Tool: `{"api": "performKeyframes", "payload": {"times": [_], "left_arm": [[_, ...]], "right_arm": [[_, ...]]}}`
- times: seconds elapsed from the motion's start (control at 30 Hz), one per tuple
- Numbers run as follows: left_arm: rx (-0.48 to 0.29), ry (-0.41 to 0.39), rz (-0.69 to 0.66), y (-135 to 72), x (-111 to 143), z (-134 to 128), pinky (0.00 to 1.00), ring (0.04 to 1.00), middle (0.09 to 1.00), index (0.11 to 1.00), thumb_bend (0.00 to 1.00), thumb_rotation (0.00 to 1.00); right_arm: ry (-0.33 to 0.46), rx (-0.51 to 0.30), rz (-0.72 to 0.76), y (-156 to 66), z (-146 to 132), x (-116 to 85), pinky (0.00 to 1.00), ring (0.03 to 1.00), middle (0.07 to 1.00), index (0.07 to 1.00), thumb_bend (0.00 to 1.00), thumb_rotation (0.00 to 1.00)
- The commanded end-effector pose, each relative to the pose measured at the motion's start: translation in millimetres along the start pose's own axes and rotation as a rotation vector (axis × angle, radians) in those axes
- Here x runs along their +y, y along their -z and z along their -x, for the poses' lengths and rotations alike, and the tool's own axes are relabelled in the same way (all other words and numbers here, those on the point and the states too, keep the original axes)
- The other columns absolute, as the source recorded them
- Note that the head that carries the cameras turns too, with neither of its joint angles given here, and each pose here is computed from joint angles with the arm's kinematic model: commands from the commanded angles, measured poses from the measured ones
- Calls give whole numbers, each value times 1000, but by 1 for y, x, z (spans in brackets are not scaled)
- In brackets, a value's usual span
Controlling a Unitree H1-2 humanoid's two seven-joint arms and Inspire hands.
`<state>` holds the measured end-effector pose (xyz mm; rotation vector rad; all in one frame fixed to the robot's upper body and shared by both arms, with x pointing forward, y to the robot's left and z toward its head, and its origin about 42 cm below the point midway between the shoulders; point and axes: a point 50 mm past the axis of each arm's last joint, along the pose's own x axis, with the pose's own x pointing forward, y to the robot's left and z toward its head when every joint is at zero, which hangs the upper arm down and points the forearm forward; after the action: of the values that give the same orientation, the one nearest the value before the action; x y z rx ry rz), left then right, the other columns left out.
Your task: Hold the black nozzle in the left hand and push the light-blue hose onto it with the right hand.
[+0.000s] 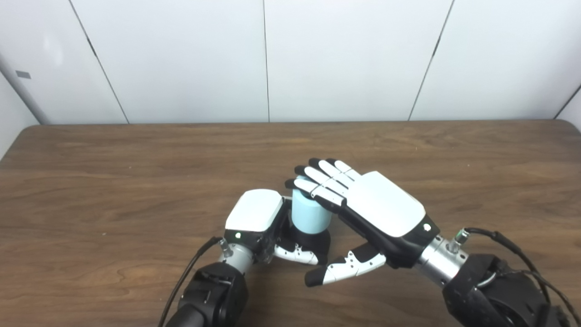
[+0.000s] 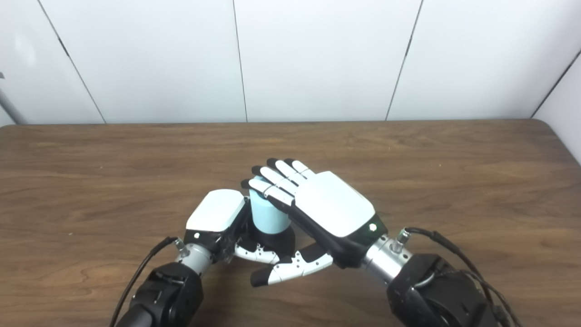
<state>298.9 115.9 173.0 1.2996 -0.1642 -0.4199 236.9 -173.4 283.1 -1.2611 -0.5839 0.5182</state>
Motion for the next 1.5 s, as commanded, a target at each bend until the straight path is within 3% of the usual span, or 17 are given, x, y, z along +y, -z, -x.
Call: {"api": "performKeyframes", "payload": {"times": [0.0,0.53,1.03,1.47], "left_arm": [[28,81,-14,4,-16,3,349,419,409,515,519,0],[28,91,-2,3,-14,4,328,408,408,509,520,0],[13,84,-4,4,-11,6,331,408,406,507,521,0],[16,96,-23,3,-11,8,322,402,401,508,520,0]], "right_arm": [[38,-30,17,-3,-1,-8,975,998,964,917,708,1000],[-19,-15,-2,1,4,-1,922,970,939,913,701,1000],[-157,-11,-47,6,-1,41,872,941,914,899,671,1000],[-255,21,0,13,4,56,884,947,924,906,647,975]]}}
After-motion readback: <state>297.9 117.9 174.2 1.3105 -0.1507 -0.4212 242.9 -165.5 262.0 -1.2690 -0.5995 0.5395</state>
